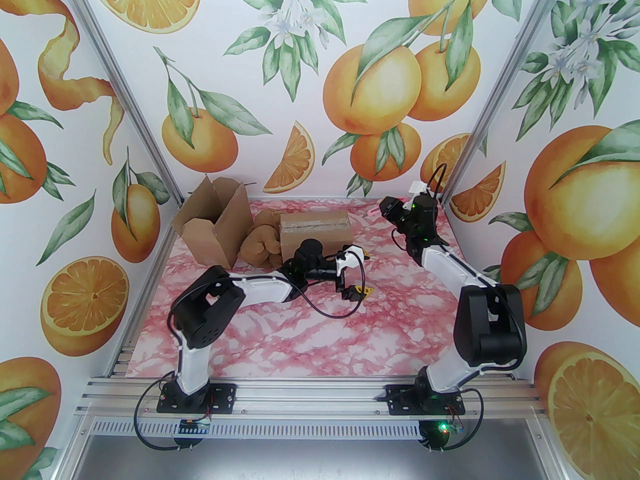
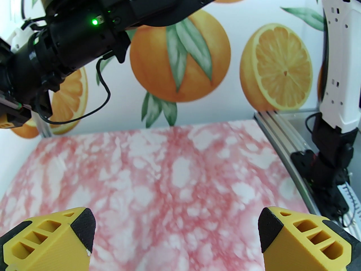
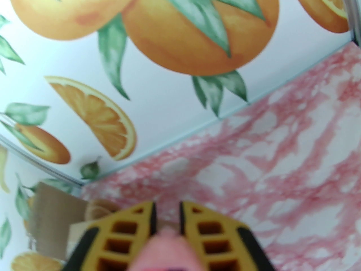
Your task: Unpack the express box
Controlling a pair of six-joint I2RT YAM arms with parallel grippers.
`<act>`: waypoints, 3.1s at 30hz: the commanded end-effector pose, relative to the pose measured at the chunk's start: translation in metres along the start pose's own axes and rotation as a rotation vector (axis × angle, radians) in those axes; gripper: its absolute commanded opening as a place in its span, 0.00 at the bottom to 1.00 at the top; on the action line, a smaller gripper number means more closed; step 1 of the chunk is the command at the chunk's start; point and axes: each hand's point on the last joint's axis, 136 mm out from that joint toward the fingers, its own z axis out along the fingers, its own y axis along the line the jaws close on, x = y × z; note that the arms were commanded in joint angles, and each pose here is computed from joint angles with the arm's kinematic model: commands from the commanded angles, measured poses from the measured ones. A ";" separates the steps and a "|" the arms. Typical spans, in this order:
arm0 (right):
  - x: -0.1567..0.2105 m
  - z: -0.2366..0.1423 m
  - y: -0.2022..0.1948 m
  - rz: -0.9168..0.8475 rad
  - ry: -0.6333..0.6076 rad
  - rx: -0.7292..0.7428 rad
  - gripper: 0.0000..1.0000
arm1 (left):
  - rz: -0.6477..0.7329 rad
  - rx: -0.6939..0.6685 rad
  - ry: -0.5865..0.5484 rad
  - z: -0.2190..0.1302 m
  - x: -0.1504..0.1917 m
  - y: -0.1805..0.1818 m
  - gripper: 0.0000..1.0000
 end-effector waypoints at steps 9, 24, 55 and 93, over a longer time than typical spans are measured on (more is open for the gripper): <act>-0.003 0.005 0.018 0.145 -0.048 -0.191 0.00 | -0.050 -0.069 -0.104 -0.004 -0.001 0.038 0.97; 0.016 0.020 -0.006 0.276 -0.058 -0.232 0.00 | -0.153 -0.081 -0.087 -0.019 0.024 0.060 0.95; 0.035 -0.007 -0.049 0.780 -0.135 -0.136 0.00 | -0.179 -0.062 -0.050 -0.023 0.033 0.059 0.93; 0.097 -0.009 -0.019 0.810 0.043 -0.210 0.00 | -0.225 -0.059 0.050 -0.058 0.041 0.036 0.92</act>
